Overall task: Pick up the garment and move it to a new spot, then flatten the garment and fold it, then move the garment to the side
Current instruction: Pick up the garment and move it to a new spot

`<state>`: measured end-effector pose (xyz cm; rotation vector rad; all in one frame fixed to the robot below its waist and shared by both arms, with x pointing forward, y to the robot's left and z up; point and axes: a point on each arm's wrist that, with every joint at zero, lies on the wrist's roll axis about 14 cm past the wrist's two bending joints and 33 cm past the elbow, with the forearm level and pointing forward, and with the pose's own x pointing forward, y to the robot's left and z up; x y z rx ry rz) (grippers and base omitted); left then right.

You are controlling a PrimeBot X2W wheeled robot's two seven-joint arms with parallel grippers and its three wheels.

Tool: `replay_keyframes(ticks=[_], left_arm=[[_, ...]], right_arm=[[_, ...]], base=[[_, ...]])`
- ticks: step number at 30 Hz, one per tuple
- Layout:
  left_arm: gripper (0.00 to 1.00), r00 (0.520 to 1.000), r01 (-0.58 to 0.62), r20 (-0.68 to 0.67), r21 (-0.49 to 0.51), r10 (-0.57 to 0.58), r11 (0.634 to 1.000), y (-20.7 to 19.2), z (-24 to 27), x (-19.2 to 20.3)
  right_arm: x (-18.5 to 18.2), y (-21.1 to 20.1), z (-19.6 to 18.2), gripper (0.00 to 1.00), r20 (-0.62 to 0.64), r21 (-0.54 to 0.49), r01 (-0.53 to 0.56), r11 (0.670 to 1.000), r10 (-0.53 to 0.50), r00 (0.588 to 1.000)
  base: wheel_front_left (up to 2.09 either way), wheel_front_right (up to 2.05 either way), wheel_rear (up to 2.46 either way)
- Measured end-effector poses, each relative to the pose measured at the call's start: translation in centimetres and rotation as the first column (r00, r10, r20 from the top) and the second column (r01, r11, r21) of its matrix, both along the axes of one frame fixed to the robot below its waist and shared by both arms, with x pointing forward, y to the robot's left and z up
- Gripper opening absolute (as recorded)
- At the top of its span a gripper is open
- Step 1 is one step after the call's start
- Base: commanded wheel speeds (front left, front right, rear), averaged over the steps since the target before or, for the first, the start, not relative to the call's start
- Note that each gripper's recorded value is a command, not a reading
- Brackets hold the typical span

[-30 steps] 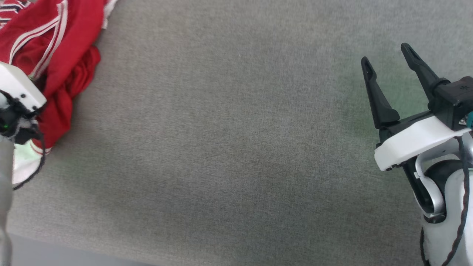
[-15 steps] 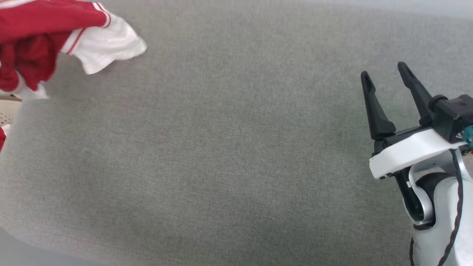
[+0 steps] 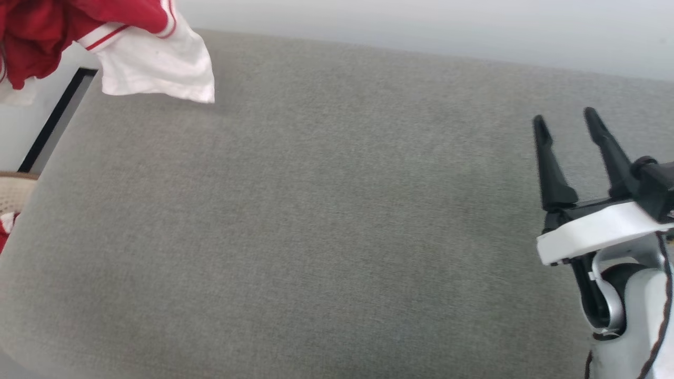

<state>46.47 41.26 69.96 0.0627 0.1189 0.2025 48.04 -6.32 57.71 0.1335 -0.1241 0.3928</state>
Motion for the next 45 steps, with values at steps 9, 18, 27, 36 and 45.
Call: replay_keyframes(ticks=[9,18,27,36,45], left_arm=[[0.0,0.982,0.187,-0.009,0.013,-0.187,0.982,-7.4,1.2,1.8],[0.0,0.901,0.432,-0.053,-0.002,-0.431,0.902,-18.2,-0.6,3.5],[0.0,0.727,0.671,-0.137,-0.07,-0.673,0.738,-29.6,-5.5,3.8],[0.0,0.527,0.764,-0.335,-0.216,-0.781,0.608,-36.6,-15.8,2.5],[0.0,0.359,0.727,-0.553,-0.339,-0.752,0.597,-37.5,-27.0,1.2]], right_arm=[[-1.3,-5.7,0.7,1.0,0.018,0.006,0.154,0.988,-0.154,0.988],[-3.5,-12.4,0.8,1.0,0.029,-0.004,0.329,0.944,-0.329,0.944],[-6.5,-18.0,-0.1,1.0,0.012,-0.012,0.475,0.88,-0.474,0.88],[-8.0,-20.5,-3.5,1.0,-0.072,-0.007,0.536,0.844,-0.535,0.842],[-7.9,-20.9,-6.2,1.0,-0.125,-0.007,0.55,0.835,-0.546,0.828]], base=[[0.0,0.0,0.0],[0.0,0.0,0.0],[0.0,0.0,0.0],[0.0,0.0,0.0],[0.0,0.0,0.0]])
